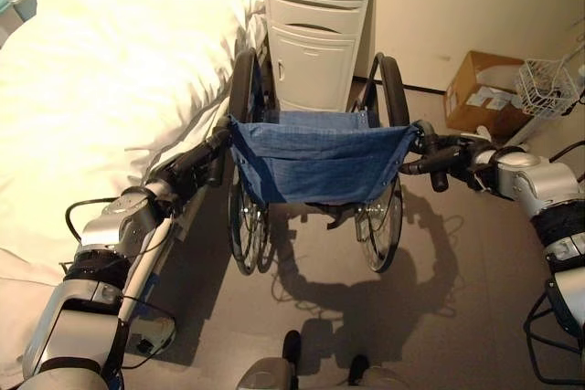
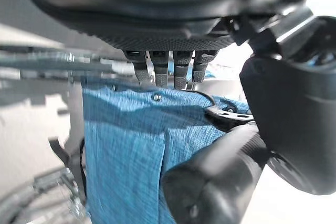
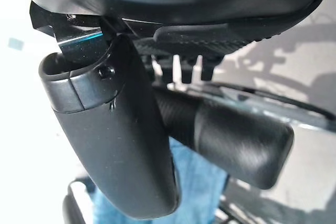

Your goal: Push the wheelchair next to the bed

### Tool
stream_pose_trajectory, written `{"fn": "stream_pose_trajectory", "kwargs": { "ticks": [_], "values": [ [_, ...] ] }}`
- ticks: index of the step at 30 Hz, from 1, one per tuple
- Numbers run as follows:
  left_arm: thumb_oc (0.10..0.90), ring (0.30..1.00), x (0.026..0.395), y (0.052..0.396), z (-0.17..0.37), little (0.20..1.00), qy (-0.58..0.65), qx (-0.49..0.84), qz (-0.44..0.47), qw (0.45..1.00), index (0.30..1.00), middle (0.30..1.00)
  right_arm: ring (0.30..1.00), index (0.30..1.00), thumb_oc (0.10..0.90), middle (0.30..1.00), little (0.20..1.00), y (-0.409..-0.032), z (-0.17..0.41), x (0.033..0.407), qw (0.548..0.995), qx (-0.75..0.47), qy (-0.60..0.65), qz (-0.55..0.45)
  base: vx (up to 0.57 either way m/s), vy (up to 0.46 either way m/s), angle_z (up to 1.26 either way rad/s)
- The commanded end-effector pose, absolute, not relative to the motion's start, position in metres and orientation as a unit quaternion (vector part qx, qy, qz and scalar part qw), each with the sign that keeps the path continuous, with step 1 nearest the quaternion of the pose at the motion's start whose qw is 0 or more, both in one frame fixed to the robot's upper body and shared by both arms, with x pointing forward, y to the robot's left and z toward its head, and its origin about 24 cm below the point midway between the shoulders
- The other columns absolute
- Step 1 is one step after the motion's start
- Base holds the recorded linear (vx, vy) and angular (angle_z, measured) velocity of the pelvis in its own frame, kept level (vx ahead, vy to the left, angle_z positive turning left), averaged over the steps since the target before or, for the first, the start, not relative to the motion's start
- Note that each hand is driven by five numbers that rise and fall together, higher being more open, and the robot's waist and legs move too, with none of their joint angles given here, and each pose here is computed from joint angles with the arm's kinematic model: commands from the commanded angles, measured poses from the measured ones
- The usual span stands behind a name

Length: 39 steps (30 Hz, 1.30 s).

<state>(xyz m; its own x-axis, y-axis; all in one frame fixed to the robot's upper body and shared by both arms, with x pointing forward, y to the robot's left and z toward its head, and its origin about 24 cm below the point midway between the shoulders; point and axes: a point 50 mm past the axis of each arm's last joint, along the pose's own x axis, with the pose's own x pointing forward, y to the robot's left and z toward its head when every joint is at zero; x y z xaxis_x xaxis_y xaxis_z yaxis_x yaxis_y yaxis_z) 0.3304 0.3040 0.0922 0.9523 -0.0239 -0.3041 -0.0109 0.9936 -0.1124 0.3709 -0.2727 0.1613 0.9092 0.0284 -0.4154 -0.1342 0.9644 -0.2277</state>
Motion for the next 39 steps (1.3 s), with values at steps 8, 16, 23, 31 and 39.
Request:
{"fn": "stream_pose_trajectory", "kwargs": {
  "ticks": [8, 16, 23, 31, 39],
  "values": [
    [0.8, 0.9, 0.264, 0.344, 0.008, 0.9, 0.231, -0.142, 0.086, 0.959, 0.9, 0.9, 0.9, 0.9, 0.8, 0.9, 0.9, -0.344, 0.179, 0.333, 0.988, 0.12, 0.095, 0.01, -0.01, -0.017, -0.08],
    [0.8, 0.9, 0.24, 0.322, -0.032, 0.9, 0.215, -0.251, 0.086, 0.94, 0.9, 0.9, 0.9, 0.9, 0.8, 0.9, 0.9, -0.362, 0.117, 0.301, 0.962, 0.239, 0.131, 0.018, -0.02, -0.021, -0.13],
    [0.8, 0.9, 0.201, 0.275, -0.088, 0.9, 0.246, -0.352, 0.132, 0.894, 0.9, 0.9, 0.9, 0.9, 0.8, 0.9, 0.9, -0.321, 0.015, 0.266, 0.902, 0.4, 0.162, 0.01, 0.0, -0.027, -0.06],
    [0.8, 0.9, 0.159, 0.229, -0.128, 0.9, 0.331, -0.304, 0.114, 0.886, 0.9, 0.9, 0.9, 0.9, 0.8, 0.9, 0.9, -0.248, -0.083, 0.215, 0.886, 0.424, 0.181, -0.041, -0.01, -0.031, -0.02],
    [0.8, 0.9, 0.132, 0.176, -0.149, 0.9, 0.403, -0.262, 0.065, 0.874, 0.9, 0.9, 0.9, 0.9, 0.8, 0.9, 0.9, -0.177, -0.121, 0.179, 0.859, 0.443, 0.256, -0.026, -0.02, 0.056, 0.08]
  ]
}}
